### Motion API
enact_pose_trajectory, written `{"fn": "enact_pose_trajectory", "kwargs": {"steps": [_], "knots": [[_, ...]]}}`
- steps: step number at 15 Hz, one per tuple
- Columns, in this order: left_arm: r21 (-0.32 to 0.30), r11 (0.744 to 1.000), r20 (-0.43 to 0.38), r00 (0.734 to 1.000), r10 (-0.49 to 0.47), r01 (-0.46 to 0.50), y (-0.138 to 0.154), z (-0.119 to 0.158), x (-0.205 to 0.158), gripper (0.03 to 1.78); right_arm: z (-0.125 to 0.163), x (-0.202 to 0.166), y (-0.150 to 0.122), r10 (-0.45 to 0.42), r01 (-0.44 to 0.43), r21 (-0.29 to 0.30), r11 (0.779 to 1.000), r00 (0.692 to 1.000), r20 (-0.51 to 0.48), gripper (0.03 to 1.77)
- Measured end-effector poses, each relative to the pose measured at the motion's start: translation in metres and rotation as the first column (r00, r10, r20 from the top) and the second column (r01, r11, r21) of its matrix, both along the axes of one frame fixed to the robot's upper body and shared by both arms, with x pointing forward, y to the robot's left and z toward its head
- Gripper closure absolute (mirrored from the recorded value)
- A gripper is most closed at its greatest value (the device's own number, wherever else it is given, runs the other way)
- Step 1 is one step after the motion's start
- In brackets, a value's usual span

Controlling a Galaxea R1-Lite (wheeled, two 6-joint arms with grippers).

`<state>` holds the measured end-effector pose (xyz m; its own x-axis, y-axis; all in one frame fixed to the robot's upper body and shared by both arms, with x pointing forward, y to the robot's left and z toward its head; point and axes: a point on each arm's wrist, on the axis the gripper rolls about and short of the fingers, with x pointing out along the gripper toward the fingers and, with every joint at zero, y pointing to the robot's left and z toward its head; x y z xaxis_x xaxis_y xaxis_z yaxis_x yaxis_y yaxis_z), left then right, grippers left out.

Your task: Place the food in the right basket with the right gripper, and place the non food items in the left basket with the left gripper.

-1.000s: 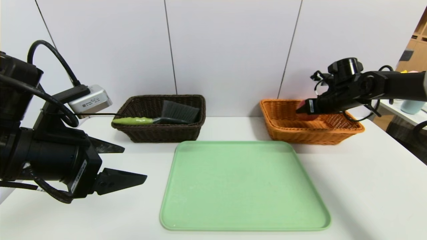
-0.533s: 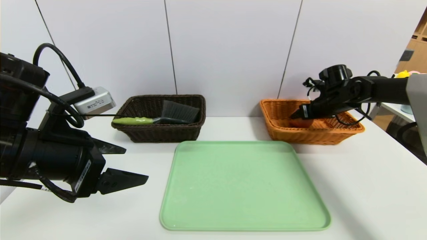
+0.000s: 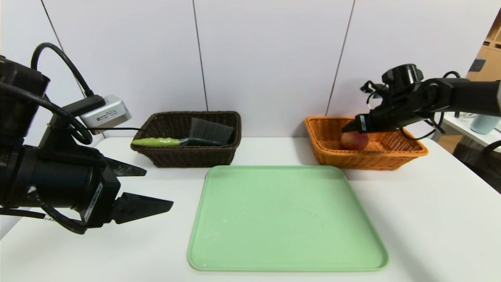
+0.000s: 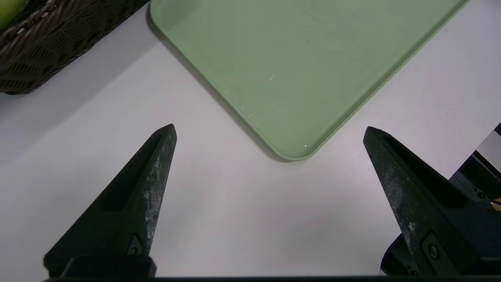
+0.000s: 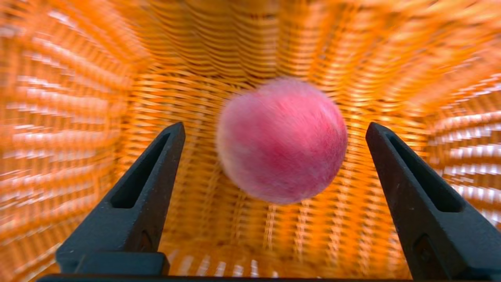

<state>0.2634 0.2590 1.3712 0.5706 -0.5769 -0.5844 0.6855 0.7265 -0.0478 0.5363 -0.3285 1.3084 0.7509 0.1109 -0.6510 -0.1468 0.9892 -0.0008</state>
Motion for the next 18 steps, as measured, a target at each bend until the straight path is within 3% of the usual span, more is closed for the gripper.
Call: {"fn": "enact_pose_trajectory", "kwargs": {"steps": [5,10,13,18], "knots": [[-0.019,1.000,0.053,0.999,0.011,-0.010,0.006,0.011,-0.013,0.12,0.065,-0.042,0.000,0.005,-0.005,-0.002,1.000,0.995,0.104,0.14],[0.012,0.990,0.157,0.978,0.136,-0.140,0.022,0.028,-0.039,0.12,0.119,-0.116,0.000,-0.003,0.002,0.008,1.000,0.990,0.140,0.12],[0.004,0.975,0.206,0.954,0.217,-0.223,0.037,0.035,-0.060,0.12,0.129,-0.173,-0.001,-0.006,0.005,0.013,1.000,0.990,0.138,0.11],[-0.008,0.927,0.286,0.888,0.361,-0.374,0.055,0.040,-0.086,0.12,0.131,-0.270,-0.004,-0.024,0.021,0.016,1.000,0.983,0.182,0.11]]}}
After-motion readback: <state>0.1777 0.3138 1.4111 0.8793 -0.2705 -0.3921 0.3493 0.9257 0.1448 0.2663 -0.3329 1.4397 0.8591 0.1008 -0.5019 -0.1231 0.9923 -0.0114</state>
